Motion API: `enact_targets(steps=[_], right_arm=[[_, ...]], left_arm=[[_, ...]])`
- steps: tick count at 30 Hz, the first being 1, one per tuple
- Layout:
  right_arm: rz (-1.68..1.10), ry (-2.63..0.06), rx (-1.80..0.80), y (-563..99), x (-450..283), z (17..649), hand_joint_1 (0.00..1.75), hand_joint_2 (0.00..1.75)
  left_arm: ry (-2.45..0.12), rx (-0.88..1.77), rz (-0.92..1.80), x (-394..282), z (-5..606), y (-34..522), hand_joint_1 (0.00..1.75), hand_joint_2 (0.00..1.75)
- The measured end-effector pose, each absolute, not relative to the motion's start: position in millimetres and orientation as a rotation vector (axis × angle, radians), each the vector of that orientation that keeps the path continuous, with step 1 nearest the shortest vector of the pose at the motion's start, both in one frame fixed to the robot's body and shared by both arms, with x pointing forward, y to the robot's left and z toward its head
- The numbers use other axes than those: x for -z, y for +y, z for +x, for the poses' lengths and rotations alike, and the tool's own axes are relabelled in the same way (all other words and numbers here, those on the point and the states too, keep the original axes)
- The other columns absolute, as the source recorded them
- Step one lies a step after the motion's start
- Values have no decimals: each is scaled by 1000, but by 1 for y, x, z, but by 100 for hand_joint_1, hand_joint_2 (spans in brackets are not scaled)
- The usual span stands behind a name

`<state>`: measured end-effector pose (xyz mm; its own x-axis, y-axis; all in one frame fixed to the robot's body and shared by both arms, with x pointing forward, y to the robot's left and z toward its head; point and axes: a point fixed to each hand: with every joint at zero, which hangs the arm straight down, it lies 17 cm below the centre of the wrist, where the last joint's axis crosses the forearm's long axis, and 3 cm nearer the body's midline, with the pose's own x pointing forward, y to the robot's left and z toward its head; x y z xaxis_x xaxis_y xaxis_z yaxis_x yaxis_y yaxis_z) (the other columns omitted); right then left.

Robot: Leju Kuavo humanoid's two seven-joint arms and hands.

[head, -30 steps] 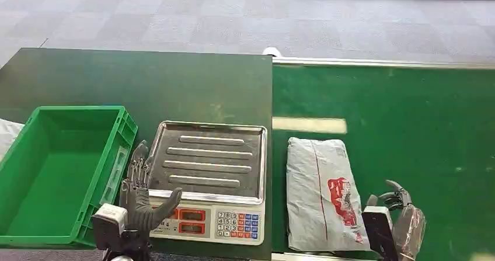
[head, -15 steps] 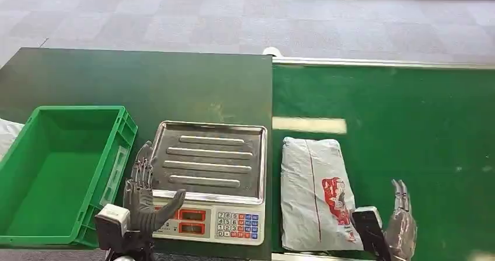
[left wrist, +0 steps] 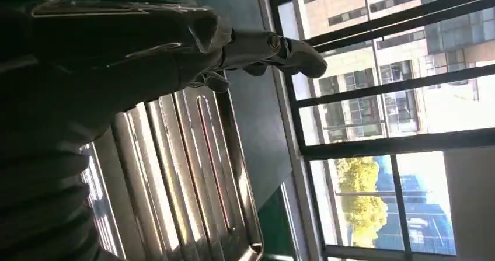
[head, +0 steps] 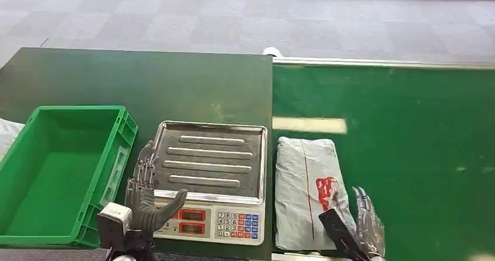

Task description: Moved the parcel from conveyor to table for the left to box.

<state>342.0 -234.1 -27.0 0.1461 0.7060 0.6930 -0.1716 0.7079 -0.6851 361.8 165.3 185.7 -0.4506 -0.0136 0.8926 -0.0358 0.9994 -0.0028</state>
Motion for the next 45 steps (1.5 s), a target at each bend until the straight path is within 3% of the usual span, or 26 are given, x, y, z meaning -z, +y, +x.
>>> enact_targets(steps=[14,15,16,25,40,45], right_arm=[[-330,-1268,-748,-194,50,356,0,175],[-326,-1262,-752,-193,52,357,106,175],[-321,-1250,-758,-191,56,358,169,175],[-293,-1054,-744,-193,92,373,175,175],[-257,-1068,-669,-185,87,390,175,175],[-283,-1160,-488,-201,68,400,175,175]], left_arm=[[-2041,-15,18,-188,364,161,0,175],[-2041,-14,14,-189,364,161,0,175],[-2040,-12,12,-188,364,160,0,175],[-2032,1,-16,-190,374,149,0,175],[-2013,-16,8,-184,373,152,0,175],[-2008,-36,37,-182,371,158,0,175]])
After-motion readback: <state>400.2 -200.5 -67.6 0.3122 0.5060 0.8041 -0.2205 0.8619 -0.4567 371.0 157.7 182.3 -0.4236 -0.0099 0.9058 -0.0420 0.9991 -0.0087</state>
